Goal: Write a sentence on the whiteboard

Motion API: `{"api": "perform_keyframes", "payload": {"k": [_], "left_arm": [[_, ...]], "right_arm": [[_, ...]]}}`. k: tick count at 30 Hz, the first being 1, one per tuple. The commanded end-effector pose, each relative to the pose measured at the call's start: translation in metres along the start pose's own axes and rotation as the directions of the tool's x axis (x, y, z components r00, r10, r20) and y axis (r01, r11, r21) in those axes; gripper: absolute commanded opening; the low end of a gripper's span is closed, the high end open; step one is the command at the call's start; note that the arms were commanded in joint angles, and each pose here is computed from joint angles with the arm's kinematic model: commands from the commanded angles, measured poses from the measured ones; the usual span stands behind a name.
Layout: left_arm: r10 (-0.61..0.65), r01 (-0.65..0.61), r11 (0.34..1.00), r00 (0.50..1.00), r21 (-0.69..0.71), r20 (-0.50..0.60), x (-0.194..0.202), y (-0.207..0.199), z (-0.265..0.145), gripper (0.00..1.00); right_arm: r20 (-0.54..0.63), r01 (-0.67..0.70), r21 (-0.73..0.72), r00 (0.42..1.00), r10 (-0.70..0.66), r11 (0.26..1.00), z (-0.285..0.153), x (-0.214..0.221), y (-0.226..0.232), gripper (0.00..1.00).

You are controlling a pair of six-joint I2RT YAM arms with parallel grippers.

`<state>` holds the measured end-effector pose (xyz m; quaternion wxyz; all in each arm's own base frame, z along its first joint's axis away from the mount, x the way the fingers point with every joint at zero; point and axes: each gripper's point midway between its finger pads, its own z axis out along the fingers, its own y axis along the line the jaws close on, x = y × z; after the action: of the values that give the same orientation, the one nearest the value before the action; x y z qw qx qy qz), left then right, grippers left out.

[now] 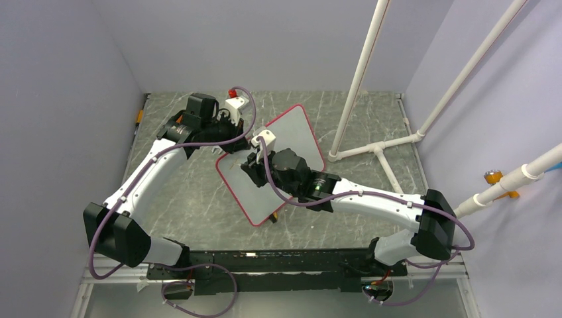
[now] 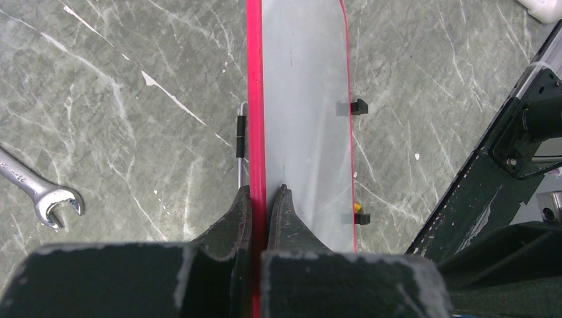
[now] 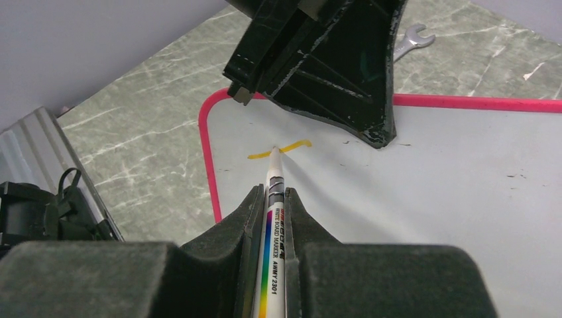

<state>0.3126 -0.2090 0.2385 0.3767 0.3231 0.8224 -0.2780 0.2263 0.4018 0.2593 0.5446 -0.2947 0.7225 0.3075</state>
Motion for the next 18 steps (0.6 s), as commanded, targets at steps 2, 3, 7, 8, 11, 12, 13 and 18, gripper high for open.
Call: {"api": "perform_keyframes", "payload": {"k": [2,3,7,8,11,12,13,18], "left_arm": [[0.080,-0.107,0.975,0.987,-0.195,-0.143,0.031,0.041,-0.006,0.00],[0.079,-0.107,0.975,0.986,-0.196,-0.144,0.032,0.041,-0.006,0.00],[0.080,-0.108,0.975,0.986,-0.196,-0.143,0.032,0.041,-0.006,0.00],[0.079,-0.107,0.975,0.986,-0.195,-0.146,0.032,0.041,-0.006,0.00],[0.079,-0.107,0.975,0.986,-0.195,-0.144,0.032,0.041,-0.006,0.00],[0.080,-0.107,0.975,0.986,-0.195,-0.144,0.032,0.041,-0.006,0.00],[0.081,-0.108,0.975,0.986,-0.195,-0.144,0.032,0.040,-0.006,0.00],[0.082,-0.109,0.975,0.987,-0.196,-0.141,0.031,0.040,-0.007,0.00]], "right_arm": [[0.054,-0.022,0.025,0.998,0.021,0.999,-0.002,-0.023,-0.001,0.00],[0.050,-0.022,0.023,0.999,0.021,0.999,-0.001,-0.022,-0.001,0.00],[0.041,-0.023,0.023,0.999,0.022,0.999,0.002,-0.018,0.000,0.00],[0.035,-0.021,0.024,0.999,0.020,0.999,0.003,-0.016,0.000,0.00],[0.021,-0.015,0.030,1.000,0.015,0.999,0.004,-0.011,-0.002,0.00],[0.018,-0.015,0.032,1.000,0.014,0.999,0.003,-0.009,-0.002,0.00],[0.012,-0.012,0.034,1.000,0.011,0.999,0.003,-0.007,-0.003,0.00],[-0.006,-0.011,0.039,1.000,0.011,0.999,0.001,0.000,-0.005,0.00]]}}
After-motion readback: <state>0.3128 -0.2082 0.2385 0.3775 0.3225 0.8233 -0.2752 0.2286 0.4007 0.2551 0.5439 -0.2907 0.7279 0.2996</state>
